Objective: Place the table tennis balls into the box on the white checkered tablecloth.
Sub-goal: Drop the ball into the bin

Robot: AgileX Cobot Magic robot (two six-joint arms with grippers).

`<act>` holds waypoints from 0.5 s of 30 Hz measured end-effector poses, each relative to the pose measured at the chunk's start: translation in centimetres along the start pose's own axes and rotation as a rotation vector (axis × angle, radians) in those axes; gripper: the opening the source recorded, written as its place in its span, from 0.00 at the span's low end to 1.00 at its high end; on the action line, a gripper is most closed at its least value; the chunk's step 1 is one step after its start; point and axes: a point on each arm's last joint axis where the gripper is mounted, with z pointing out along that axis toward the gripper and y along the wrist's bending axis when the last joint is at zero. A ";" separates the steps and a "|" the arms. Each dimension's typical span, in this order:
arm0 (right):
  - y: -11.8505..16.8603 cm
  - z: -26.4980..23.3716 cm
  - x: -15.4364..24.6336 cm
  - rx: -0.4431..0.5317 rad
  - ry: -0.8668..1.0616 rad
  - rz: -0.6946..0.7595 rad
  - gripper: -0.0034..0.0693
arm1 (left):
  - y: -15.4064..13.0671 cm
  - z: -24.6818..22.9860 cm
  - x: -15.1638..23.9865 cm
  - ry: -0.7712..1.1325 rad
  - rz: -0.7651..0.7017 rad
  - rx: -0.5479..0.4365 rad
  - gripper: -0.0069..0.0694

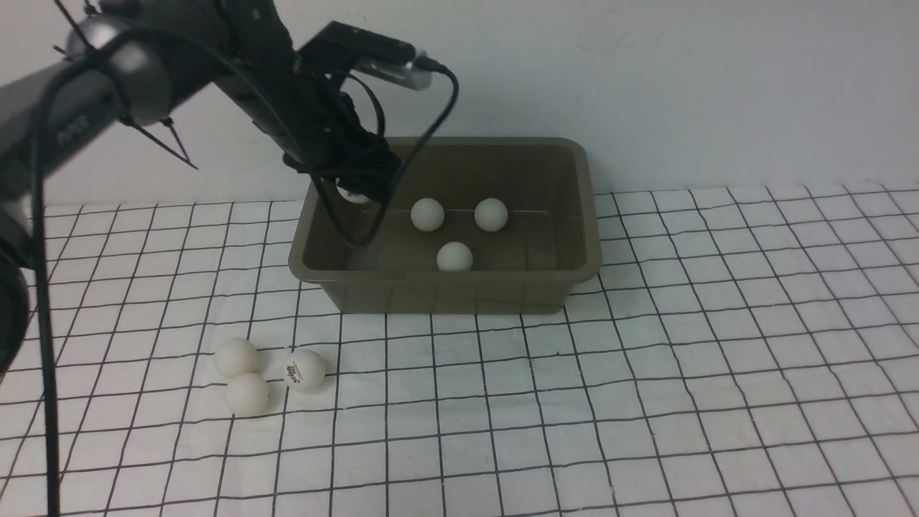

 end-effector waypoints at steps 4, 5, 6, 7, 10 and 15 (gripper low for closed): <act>0.0 0.0 0.0 0.002 0.001 0.000 0.70 | -0.1 1.7 0.4 0.035 0.012 0.003 0.55; 0.0 0.0 0.0 0.002 0.001 0.000 0.70 | -0.1 2.0 0.5 0.040 0.013 0.004 0.55; 0.0 0.0 0.0 0.002 0.001 0.000 0.70 | -0.1 2.1 0.6 0.044 0.018 0.003 0.55; 0.0 0.0 0.0 0.002 0.001 0.000 0.70 | -0.1 2.3 0.6 0.047 0.022 0.003 0.55; 0.0 0.0 0.0 0.002 0.001 0.000 0.70 | 0.0 2.5 0.7 0.052 0.041 0.001 0.58; 0.0 0.0 0.0 0.002 0.001 0.000 0.70 | -0.1 2.5 0.7 0.051 0.057 0.003 0.67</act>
